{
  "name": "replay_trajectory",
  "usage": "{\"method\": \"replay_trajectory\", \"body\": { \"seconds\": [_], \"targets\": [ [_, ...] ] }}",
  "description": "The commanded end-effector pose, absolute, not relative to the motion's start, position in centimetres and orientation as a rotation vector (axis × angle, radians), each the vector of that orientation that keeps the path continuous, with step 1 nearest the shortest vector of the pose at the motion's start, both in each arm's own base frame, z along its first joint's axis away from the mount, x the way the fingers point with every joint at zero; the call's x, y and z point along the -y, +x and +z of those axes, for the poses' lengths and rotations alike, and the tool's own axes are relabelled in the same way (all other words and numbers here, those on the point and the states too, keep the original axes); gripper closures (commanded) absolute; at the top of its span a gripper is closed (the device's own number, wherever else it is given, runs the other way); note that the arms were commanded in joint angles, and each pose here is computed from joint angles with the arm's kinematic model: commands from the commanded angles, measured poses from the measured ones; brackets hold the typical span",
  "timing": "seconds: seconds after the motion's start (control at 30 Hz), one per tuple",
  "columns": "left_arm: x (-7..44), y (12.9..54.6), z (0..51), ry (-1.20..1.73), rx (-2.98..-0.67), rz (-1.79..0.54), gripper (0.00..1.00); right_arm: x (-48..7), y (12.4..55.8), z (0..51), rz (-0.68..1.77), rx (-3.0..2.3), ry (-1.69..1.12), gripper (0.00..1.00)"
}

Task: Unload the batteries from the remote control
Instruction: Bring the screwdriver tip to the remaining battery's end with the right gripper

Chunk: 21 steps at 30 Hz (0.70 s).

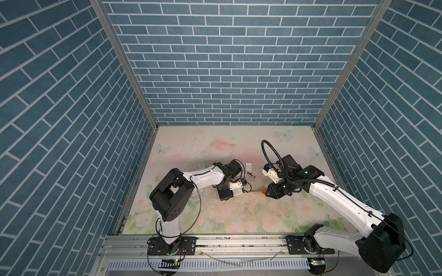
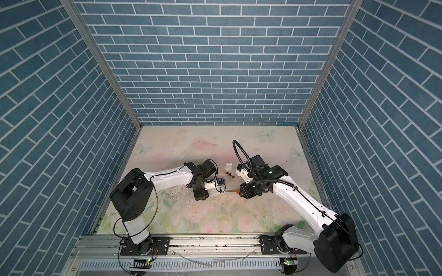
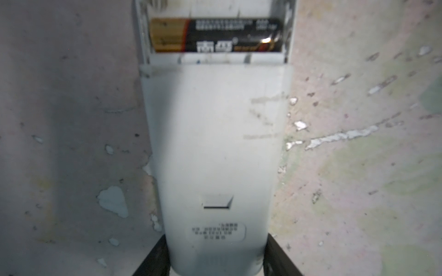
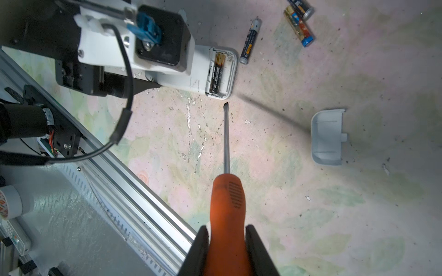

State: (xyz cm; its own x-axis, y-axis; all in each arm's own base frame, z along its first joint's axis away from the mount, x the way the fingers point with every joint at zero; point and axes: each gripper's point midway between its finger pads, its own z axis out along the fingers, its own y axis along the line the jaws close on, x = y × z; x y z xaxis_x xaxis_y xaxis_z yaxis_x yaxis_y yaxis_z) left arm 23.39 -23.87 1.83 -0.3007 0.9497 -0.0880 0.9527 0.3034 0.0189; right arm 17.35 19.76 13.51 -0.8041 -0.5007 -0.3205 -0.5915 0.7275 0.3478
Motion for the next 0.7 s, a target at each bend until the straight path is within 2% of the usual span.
{"method": "replay_trajectory", "body": {
  "seconds": [0.0, 0.67],
  "targets": [
    [23.1, 22.8, 0.9, 1.83, -2.524, -0.06, 0.97, -20.8, 18.6, 15.7, 0.634, -2.569, -1.004, 1.0],
    [23.3, 22.7, 1.1, 1.826, -2.51, -0.077, 1.0, -21.6, 20.1, 14.4, 0.549, -2.388, -1.121, 1.0]
  ]
}}
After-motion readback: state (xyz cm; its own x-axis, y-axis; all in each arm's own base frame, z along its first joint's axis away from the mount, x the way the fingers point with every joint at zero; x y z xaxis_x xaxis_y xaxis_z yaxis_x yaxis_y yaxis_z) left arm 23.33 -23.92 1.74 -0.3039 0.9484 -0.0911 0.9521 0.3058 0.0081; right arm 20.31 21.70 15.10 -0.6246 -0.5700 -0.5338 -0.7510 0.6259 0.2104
